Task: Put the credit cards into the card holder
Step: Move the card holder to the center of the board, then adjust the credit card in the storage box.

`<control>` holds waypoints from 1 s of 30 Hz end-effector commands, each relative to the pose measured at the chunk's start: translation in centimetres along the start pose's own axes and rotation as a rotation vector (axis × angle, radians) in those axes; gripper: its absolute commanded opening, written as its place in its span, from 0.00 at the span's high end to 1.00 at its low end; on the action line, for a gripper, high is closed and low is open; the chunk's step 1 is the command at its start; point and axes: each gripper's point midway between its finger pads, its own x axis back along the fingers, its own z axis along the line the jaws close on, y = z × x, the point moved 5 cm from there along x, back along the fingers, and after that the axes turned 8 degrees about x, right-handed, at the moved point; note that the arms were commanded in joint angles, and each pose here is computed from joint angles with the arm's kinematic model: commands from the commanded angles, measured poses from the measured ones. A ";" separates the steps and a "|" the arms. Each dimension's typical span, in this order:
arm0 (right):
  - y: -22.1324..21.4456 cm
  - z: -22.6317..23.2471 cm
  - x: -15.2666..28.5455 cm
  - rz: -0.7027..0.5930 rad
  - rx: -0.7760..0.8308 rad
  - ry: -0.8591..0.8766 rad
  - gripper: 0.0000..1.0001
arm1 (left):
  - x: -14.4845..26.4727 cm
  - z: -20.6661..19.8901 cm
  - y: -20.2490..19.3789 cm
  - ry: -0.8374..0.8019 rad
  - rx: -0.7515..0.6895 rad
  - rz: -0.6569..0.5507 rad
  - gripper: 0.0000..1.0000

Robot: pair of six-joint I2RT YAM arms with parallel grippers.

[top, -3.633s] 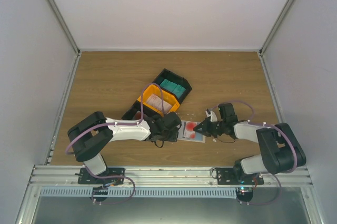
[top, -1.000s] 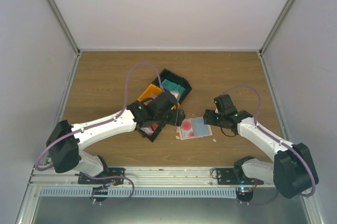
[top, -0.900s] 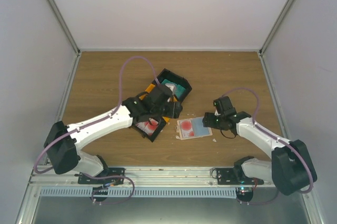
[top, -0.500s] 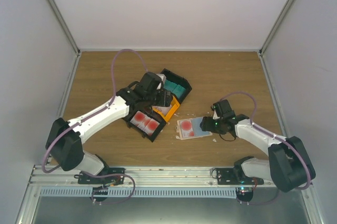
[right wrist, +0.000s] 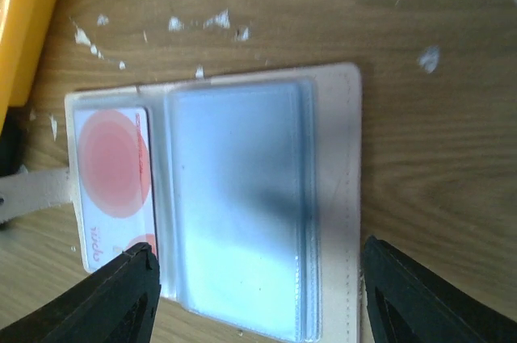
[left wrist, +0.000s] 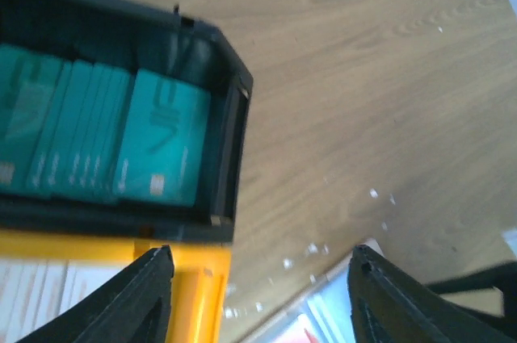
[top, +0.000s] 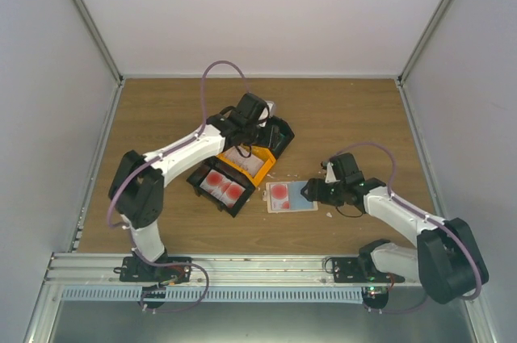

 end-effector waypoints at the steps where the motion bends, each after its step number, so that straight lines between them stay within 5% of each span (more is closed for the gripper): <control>1: 3.0 -0.4 1.7 -0.123 -0.014 -0.112 0.31 | -2.7 1.3 3.1 0.097 -0.045 -0.080 0.43; 9: 8.5 1.4 2.7 -0.272 0.038 -0.109 0.32 | -9.1 2.9 5.1 0.132 -0.060 -0.024 0.53; 20: 11.2 2.4 -0.9 -0.246 0.022 -0.020 0.34 | -13.4 4.5 4.8 0.184 -0.066 0.049 0.48; 26: 12.1 2.3 -3.1 -0.204 -0.002 0.001 0.34 | -14.3 5.8 3.4 0.253 -0.033 0.131 0.61; 30: 13.0 2.4 -4.6 -0.173 -0.019 0.008 0.35 | -14.5 6.0 2.9 0.262 -0.025 0.159 0.62</control>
